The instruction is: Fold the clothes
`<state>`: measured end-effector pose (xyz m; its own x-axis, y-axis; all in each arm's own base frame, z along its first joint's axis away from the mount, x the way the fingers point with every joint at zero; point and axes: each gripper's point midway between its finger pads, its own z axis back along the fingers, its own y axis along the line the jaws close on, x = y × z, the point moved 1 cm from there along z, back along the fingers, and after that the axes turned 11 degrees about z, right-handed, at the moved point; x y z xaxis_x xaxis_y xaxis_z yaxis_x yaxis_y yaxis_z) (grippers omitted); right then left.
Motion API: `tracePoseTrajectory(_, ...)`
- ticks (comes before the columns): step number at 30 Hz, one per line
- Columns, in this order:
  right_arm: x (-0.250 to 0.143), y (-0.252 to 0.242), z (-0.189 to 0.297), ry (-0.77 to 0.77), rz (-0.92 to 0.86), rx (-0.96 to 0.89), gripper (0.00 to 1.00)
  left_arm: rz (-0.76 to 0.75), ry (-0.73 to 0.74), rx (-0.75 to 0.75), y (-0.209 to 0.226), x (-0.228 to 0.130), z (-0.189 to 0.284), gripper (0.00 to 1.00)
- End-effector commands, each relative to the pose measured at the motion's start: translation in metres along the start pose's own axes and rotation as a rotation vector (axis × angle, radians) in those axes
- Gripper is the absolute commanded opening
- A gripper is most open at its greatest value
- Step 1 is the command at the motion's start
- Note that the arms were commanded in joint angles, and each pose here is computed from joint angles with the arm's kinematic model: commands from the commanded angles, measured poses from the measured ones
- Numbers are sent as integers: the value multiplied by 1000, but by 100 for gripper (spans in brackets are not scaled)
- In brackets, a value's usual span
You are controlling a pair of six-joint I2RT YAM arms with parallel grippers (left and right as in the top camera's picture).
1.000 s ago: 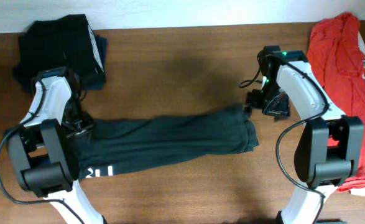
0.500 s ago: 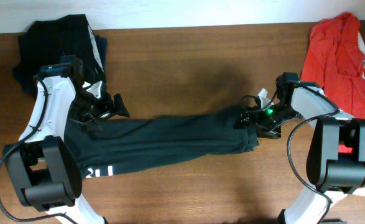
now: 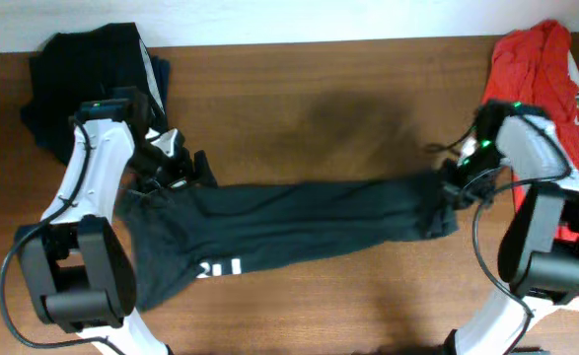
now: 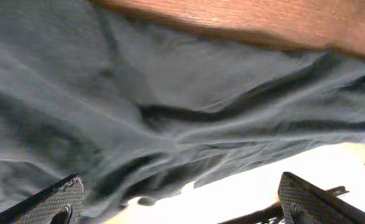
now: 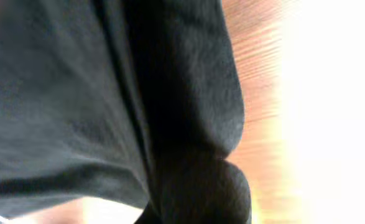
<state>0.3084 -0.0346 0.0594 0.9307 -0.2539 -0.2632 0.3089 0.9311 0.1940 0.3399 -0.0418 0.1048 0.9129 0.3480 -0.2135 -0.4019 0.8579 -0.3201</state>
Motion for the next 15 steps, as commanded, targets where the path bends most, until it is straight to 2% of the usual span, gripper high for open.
tracePoseTrajectory(1, 3, 5, 55, -147, 21, -45, 4, -83, -21, -13, -21, -4, 0, 99)
tracePoseTrajectory(5, -15, 28, 68, -177, 132, -153, 4, -125, -47, -9, -31, -1, -4, 99)
tracePoseTrajectory(11, -32, 111, 45, -191, 354, -191, 4, -123, -62, 15, -28, 2, -4, 99)
tracePoseTrajectory(13, -42, 143, 34, -194, 445, -160, 4, 14, -126, 140, -7, 12, -1, 99)
tracePoseTrajectory(15, -54, 170, 23, -202, 494, -154, 4, 34, -137, 165, -3, 13, -1, 99)
